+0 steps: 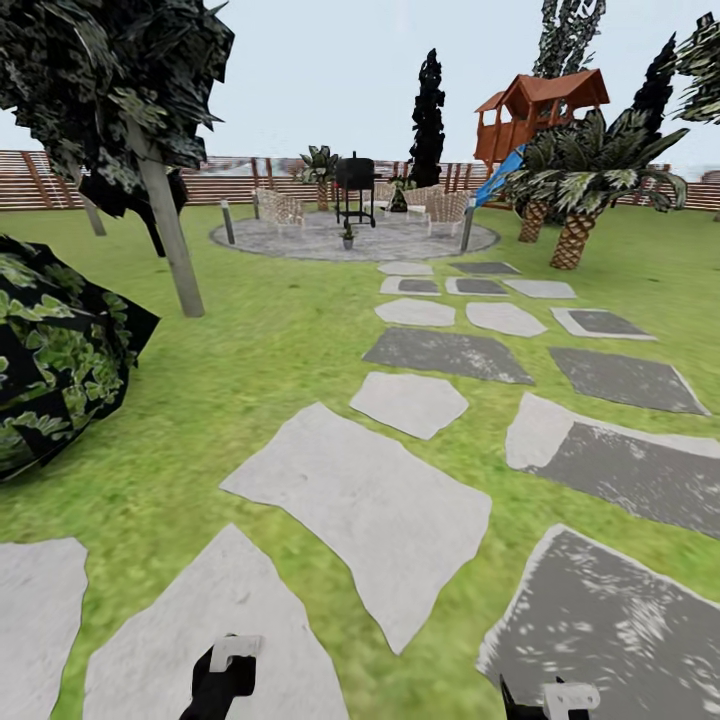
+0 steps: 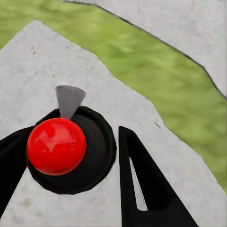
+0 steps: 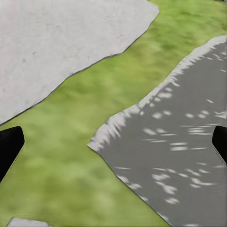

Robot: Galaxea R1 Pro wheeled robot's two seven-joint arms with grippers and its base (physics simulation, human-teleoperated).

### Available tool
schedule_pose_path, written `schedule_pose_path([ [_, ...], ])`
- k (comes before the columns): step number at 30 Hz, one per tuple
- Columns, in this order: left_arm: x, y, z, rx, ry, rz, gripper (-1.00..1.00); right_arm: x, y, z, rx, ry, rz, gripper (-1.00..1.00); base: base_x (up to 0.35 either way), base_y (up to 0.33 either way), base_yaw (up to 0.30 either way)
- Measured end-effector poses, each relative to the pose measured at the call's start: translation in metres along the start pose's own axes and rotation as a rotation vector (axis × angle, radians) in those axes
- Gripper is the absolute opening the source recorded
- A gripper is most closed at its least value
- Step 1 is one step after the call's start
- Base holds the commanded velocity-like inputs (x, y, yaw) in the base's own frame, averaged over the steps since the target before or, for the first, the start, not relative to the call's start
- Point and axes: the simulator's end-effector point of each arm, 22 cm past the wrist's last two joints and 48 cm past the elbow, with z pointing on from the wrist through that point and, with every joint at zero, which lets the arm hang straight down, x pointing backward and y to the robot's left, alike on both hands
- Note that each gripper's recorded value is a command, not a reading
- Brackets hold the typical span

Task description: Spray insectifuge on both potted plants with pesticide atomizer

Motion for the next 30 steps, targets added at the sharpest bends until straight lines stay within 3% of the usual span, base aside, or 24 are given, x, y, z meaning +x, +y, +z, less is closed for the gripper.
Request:
schedule_pose_path([
  [30,-0.0008,0.0001,0.0001,0.0,-0.002,0.0,-1.0,0.0016,-0.0011,-0.0005,0.002,0.004,-0.002,1.0,0.338,0.0,0.0],
])
